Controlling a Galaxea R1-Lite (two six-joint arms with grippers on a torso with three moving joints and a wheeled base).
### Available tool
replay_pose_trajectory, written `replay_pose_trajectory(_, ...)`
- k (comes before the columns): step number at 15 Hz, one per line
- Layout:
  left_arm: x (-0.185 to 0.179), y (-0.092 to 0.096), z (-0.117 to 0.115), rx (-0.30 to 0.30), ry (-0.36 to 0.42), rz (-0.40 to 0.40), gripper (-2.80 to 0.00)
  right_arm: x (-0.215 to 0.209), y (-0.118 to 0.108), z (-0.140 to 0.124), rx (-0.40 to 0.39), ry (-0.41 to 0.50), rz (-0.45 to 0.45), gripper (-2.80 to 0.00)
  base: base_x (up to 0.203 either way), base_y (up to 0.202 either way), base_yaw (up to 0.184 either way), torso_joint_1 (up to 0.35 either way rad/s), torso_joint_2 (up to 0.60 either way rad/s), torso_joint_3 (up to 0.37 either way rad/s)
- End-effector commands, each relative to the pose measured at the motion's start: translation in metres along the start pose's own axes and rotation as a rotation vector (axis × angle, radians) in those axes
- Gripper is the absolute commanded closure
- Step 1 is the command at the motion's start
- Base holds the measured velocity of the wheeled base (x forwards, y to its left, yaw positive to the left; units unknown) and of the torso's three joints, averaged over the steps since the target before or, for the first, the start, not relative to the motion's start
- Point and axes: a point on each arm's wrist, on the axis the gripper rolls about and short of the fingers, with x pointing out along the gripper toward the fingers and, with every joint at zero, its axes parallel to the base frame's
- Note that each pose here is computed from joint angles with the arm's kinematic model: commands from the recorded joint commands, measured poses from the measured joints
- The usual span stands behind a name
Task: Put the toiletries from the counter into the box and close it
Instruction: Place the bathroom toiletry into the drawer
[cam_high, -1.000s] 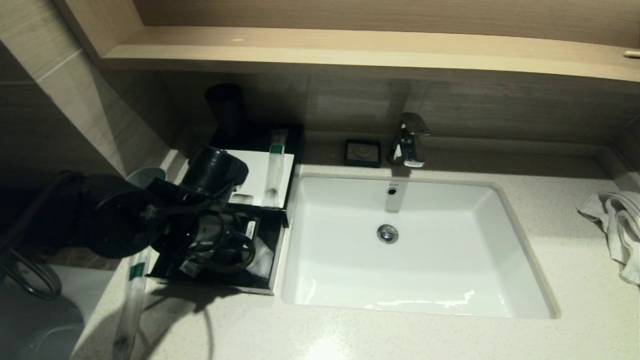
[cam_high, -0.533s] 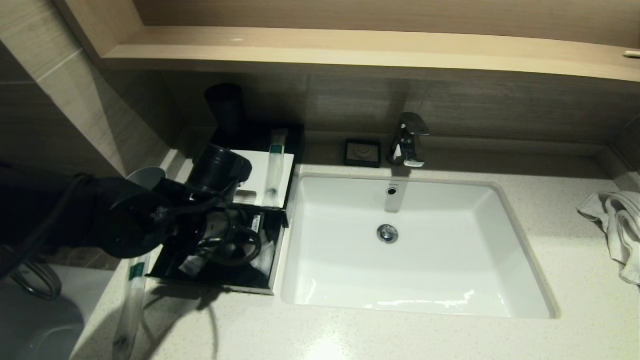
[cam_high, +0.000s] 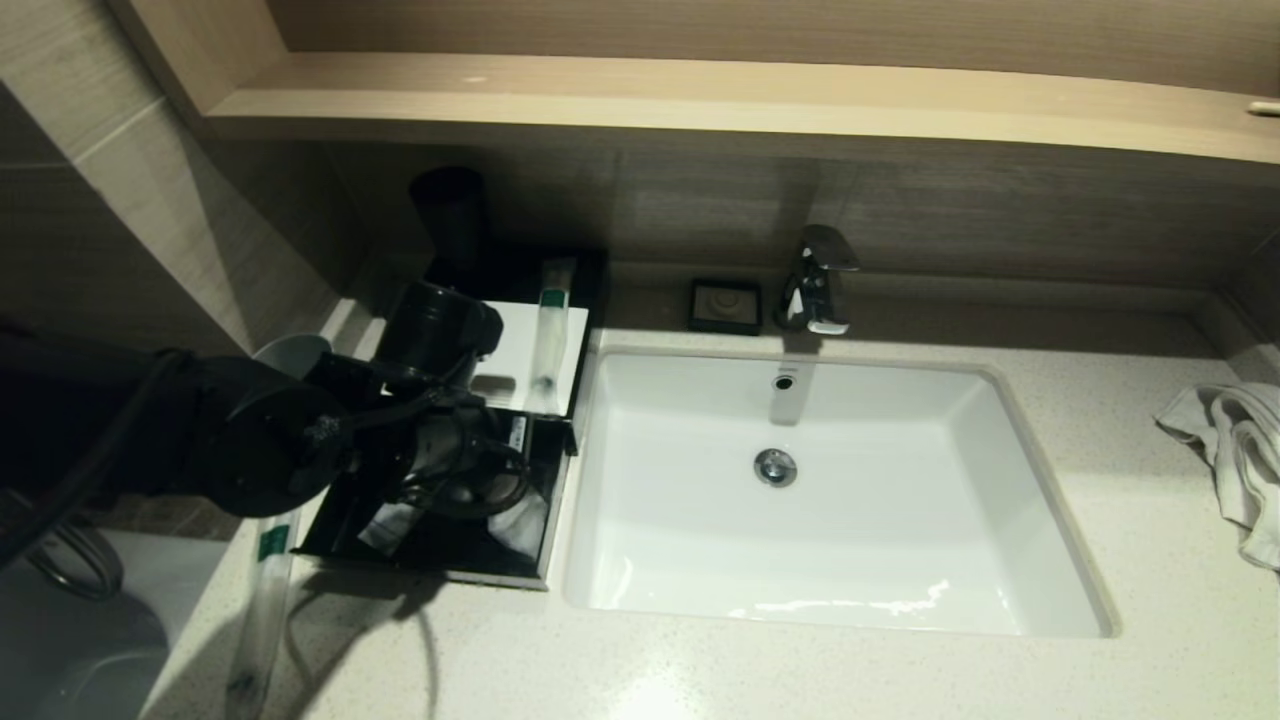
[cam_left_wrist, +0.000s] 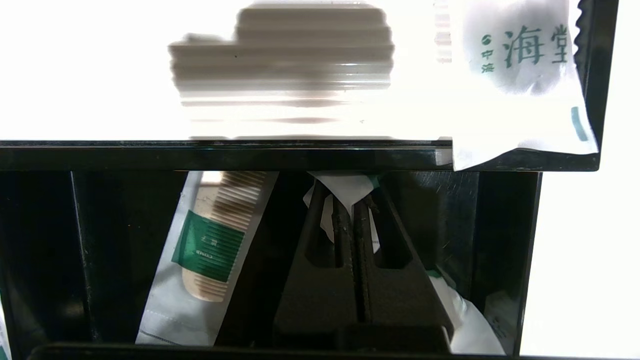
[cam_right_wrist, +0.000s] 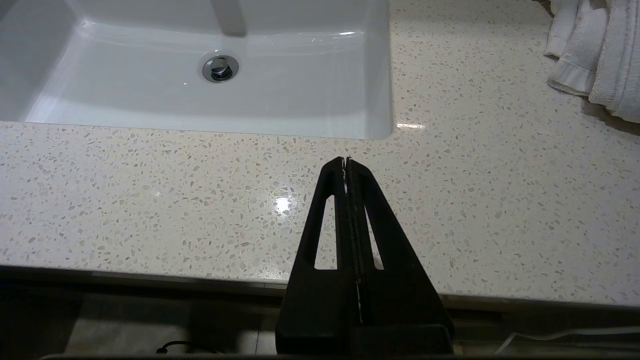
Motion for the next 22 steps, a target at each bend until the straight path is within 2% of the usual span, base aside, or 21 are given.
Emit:
replay_pose_trajectory(1,0.0,0.0,0.0,-0.002,-0.001,0.001,0.0,0.0,0.0,0.0,0.0,0.0,0.001,0.0,0.0,0.0,0.0,0.0,0.0,0.0)
replay_pose_trajectory(5,-0.002,0.001,0.0,-0.005,-0.005,0.002,0.0,0.0,0.0,0.0,0.0,0.0,0.001,0.0,0.0,0.0,0.0,0.0,0.0,0.0)
replay_pose_trajectory(6,-0.003,0.001,0.001,-0.006,-0.007,0.002,-2.8,0.0,0.0,0.0,0.0,0.0,0.0,0.0,0.0,0.0,0.0,0.0,0.0,0.0)
replay_pose_trajectory(18,-0.016,0.006,-0.004,0.001,-0.003,0.004,-2.8,0.0,0.0,0.0,0.0,0.0,0.001,0.0,0.0,0.0,0.0,0.0,0.0,0.0)
replay_pose_trajectory(22,-0.027,0.009,0.0,-0.011,-0.033,-0.001,-2.8,0.0,0.0,0.0,0.0,0.0,0.001,0.0,0.0,0.0,0.0,0.0,0.0,0.0)
